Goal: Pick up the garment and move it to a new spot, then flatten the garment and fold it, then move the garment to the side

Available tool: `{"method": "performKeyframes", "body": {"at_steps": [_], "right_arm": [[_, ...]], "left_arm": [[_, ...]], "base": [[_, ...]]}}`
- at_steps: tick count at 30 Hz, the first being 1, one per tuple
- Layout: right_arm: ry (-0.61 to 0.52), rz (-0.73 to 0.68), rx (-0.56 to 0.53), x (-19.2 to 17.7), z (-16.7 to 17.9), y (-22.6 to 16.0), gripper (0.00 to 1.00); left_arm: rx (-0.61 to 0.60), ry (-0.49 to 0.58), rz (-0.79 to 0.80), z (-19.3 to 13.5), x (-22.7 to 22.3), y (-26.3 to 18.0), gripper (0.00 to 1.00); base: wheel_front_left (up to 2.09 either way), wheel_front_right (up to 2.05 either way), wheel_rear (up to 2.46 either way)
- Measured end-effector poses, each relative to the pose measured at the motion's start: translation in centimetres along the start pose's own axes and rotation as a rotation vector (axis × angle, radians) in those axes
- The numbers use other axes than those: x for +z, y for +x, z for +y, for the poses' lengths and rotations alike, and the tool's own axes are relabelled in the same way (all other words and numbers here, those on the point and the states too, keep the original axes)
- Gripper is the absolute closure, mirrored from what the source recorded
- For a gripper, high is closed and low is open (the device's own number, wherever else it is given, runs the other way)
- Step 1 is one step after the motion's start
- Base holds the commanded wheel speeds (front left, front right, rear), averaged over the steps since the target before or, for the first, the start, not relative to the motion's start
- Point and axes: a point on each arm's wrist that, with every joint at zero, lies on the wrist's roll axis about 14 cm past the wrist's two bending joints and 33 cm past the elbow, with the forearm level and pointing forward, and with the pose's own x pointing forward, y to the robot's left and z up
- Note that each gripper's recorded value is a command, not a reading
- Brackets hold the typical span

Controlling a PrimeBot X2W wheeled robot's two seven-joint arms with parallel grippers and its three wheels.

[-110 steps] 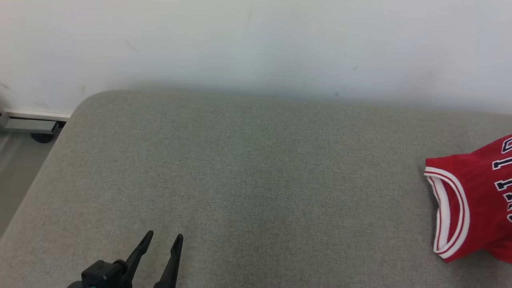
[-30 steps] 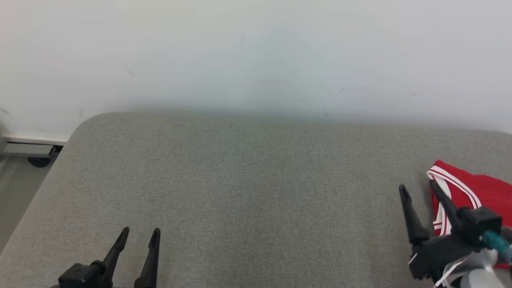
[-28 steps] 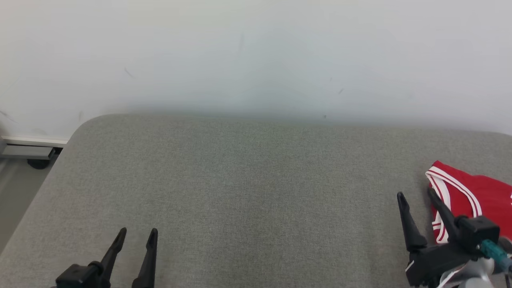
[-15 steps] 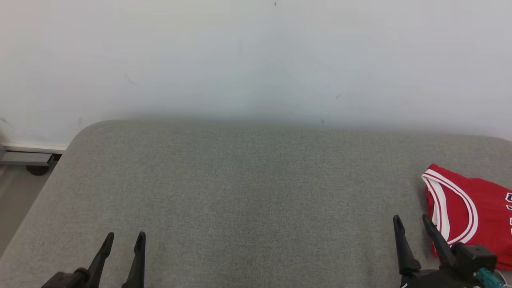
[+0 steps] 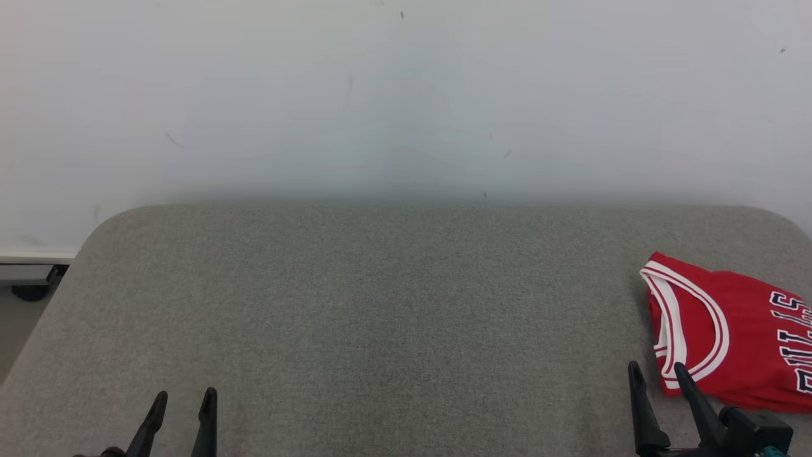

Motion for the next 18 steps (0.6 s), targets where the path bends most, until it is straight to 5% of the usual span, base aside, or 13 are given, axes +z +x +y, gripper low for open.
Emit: {"method": "performKeyframes", "body": {"at_steps": [18], "right_arm": [[0.005, 0.003, -0.005, -0.07, -0.13, -0.31, 0.0]], "left_arm": [[-0.005, -0.022, 0.021, -0.36, -0.39, 0.82, 0.0]], "base": [[0.0, 0.0, 0.0]]}}
